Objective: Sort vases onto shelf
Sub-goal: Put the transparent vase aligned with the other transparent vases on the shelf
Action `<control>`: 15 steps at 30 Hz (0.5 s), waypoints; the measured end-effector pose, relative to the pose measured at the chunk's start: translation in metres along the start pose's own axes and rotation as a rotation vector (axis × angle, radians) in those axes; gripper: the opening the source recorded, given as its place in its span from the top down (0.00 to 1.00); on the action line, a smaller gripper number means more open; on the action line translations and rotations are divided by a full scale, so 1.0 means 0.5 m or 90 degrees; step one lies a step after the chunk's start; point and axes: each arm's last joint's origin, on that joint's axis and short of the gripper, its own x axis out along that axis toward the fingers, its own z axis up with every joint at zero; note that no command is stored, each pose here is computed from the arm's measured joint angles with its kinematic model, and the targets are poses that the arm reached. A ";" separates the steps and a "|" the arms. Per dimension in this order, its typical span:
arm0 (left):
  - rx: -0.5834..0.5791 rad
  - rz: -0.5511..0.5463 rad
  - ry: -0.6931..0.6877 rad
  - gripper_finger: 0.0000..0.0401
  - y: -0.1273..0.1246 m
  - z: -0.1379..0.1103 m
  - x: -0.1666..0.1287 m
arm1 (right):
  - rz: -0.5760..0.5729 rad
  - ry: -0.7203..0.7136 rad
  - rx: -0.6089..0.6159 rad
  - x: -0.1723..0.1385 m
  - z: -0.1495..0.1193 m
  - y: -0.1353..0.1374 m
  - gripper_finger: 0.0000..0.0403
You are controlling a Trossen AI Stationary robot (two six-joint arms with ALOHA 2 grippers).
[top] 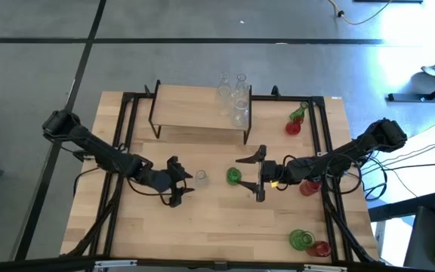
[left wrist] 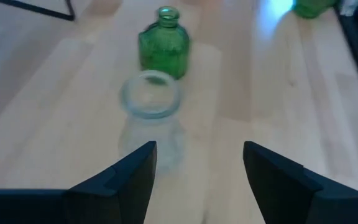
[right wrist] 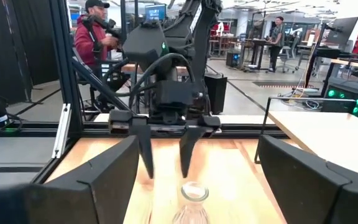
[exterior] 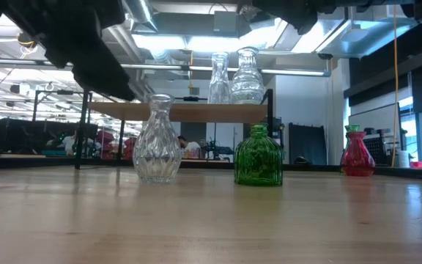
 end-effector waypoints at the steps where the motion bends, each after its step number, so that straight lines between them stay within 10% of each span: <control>1: 0.003 0.013 0.000 0.42 0.003 -0.005 0.002 | 0.000 0.000 0.000 0.000 0.000 0.000 0.22; 15: -0.002 0.014 -0.137 0.42 0.048 -0.064 0.018 | 0.000 0.002 0.004 0.000 -0.001 0.000 0.22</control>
